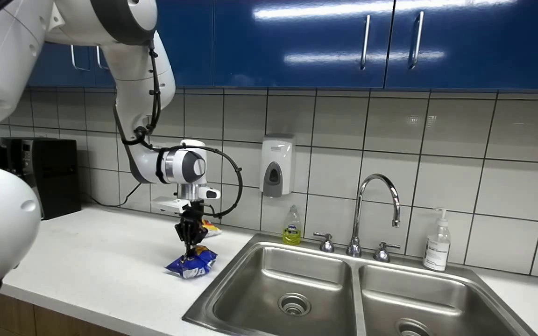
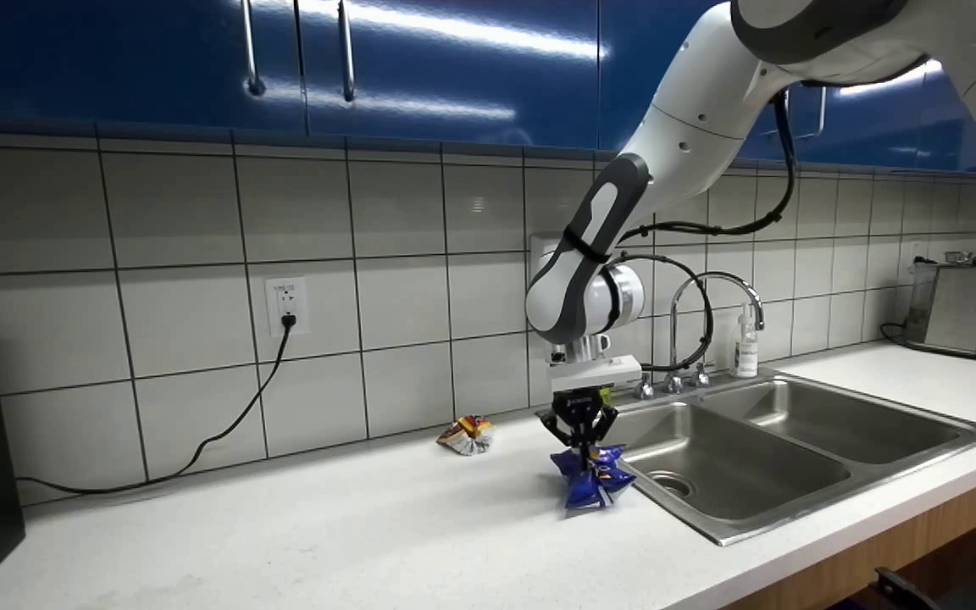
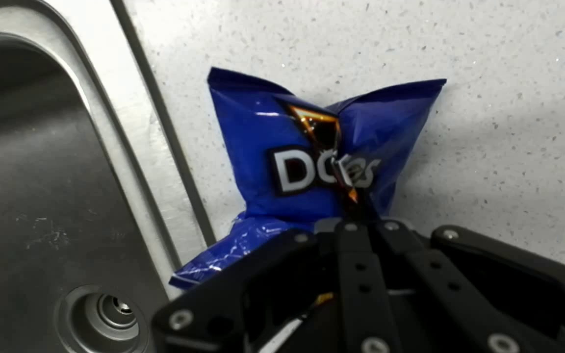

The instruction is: Put the blue packet inside the left sink

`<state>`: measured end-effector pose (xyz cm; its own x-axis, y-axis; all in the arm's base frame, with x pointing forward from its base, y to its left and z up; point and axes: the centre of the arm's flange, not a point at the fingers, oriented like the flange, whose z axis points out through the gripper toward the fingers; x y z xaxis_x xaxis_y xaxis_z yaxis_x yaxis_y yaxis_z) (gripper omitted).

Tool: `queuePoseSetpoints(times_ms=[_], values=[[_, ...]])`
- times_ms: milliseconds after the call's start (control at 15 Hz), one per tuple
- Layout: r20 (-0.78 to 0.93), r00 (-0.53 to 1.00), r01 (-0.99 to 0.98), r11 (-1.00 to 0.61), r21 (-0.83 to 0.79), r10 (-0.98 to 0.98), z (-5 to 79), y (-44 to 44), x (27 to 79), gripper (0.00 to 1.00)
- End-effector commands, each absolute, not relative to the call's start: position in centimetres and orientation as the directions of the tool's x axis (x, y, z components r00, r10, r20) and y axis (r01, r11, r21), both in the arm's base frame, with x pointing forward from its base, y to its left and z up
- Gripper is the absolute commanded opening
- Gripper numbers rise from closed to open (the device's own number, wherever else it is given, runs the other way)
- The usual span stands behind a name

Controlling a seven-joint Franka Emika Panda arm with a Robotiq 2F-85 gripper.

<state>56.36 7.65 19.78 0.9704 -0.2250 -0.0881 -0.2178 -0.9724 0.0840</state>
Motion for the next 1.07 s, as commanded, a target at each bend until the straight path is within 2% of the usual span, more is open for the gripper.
queuePoseSetpoints(times_ms=[0,600,1000], values=[[-0.074,0.969,-0.228,-0.969,0.099,-0.235,22.8,8.2,56.3,0.00],[-0.047,0.970,-0.234,-0.968,0.087,-0.239,26.9,7.3,56.1,0.00],[-0.048,0.931,-0.355,-0.930,0.098,-0.361,26.3,-0.4,56.2,0.00]])
